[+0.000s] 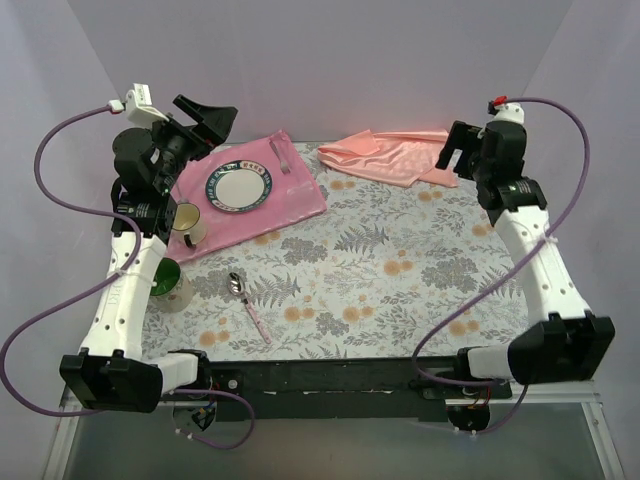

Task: Fold the napkin, place the utensils inside, and roll it up
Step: Grab the napkin with the right arm, then move the napkin to the centre of the board, then flatten the napkin out

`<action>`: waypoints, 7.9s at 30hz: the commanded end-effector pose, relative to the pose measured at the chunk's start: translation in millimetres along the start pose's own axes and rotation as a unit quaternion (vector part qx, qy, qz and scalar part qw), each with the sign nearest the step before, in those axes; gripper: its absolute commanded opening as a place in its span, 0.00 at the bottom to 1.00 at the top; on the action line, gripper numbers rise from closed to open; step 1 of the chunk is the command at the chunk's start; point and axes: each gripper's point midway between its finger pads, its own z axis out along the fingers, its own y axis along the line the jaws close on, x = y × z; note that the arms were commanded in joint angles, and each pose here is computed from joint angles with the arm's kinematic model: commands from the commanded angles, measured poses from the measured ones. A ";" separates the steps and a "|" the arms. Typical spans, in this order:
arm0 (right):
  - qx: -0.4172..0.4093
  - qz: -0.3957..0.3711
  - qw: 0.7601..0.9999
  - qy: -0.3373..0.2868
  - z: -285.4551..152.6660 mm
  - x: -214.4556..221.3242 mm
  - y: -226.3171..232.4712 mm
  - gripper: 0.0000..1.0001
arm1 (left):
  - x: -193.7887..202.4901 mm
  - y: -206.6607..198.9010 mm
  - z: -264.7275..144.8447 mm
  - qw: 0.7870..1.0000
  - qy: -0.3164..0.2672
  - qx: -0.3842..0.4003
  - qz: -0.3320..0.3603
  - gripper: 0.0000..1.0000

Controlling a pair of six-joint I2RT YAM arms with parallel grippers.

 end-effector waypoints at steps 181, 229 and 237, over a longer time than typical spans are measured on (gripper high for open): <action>-0.253 -0.102 0.950 0.152 -208.5 111.1 48.7 0.01 | 177.1 -179.5 -51.1 0.934 0.222 0.120 0.253 0.00; -0.119 -0.105 0.950 0.268 91.1 254.9 75.4 0.36 | 309.8 73.2 -72.1 0.927 0.310 -0.180 0.108 0.78; 0.069 -0.141 0.963 0.219 89.7 199.1 13.4 0.01 | 312.6 48.2 -73.8 0.932 0.330 -0.118 0.091 0.76</action>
